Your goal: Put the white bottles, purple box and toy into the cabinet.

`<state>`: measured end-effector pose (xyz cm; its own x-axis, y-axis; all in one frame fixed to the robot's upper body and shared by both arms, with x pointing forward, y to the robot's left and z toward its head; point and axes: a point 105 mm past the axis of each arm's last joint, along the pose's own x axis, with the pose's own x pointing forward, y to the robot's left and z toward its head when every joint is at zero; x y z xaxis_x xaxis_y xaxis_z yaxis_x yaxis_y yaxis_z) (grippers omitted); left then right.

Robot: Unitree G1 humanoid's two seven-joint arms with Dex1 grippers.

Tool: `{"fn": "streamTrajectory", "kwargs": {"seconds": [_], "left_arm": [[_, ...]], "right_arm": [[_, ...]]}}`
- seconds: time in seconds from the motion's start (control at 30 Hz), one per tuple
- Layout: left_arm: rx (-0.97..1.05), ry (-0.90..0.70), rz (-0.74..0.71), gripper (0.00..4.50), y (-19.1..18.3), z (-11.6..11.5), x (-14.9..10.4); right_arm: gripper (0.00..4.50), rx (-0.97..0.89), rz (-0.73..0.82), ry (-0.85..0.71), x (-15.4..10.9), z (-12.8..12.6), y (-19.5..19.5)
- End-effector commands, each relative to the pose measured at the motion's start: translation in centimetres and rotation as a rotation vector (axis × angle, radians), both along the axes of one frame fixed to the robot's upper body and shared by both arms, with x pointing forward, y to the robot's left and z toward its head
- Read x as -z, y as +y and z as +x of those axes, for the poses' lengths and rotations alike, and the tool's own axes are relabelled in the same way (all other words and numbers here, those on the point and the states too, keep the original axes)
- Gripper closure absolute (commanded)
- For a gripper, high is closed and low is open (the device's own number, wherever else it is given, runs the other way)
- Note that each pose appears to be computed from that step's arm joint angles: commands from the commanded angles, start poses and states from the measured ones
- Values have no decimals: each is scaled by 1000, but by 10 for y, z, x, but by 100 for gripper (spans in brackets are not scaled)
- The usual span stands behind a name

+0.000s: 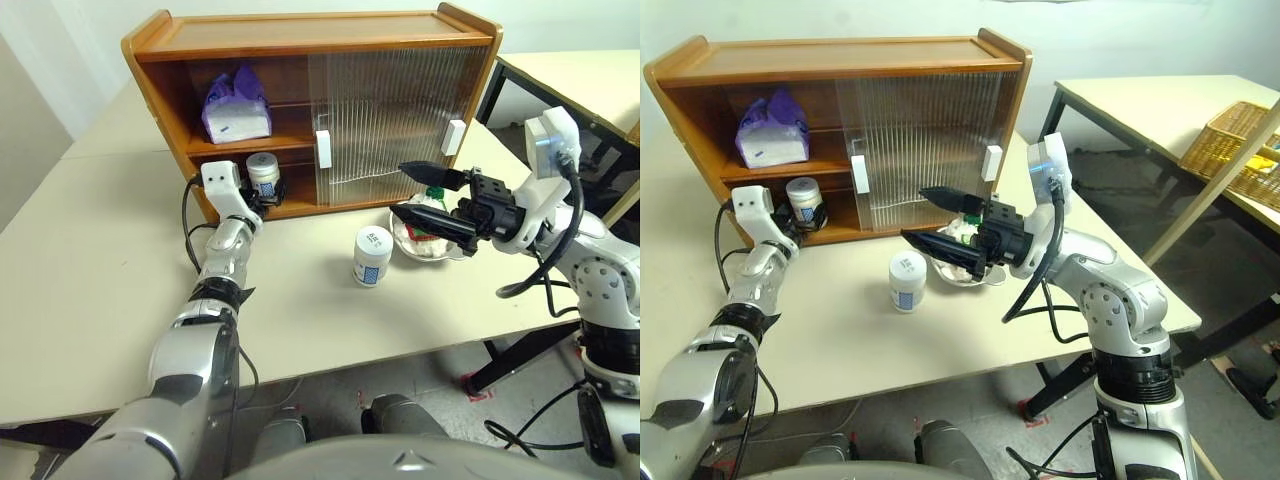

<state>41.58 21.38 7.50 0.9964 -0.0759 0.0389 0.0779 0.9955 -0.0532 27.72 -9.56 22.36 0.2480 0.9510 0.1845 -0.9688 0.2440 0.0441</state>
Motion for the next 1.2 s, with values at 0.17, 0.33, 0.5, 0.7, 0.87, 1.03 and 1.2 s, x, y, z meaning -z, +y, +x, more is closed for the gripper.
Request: {"fn": "streamTrajectory", "kwargs": {"seconds": [0.17,0.33,0.5,0.7,0.87,1.03,1.2], "left_arm": [[-49,-8,-7,63,12,-22,3],[-87,11,-13,238,17,-26,5],[-148,29,-11,428,23,-13,2],[-169,54,-8,446,16,4,0],[-132,57,0,446,-1,13,-1],[-127,76,8,446,-7,14,5],[-139,106,19,446,-8,15,12]], "right_arm": [[0,-20,-7,-4,-1,0,3],[0,-23,-7,-5,0,0,3],[0,-25,-9,-7,-1,0,3],[0,-19,-9,-13,-3,-1,3],[0,-13,-10,-14,-3,-1,3],[0,-10,-12,-14,-3,-2,3],[0,-9,-14,-13,-4,-2,2]]}}
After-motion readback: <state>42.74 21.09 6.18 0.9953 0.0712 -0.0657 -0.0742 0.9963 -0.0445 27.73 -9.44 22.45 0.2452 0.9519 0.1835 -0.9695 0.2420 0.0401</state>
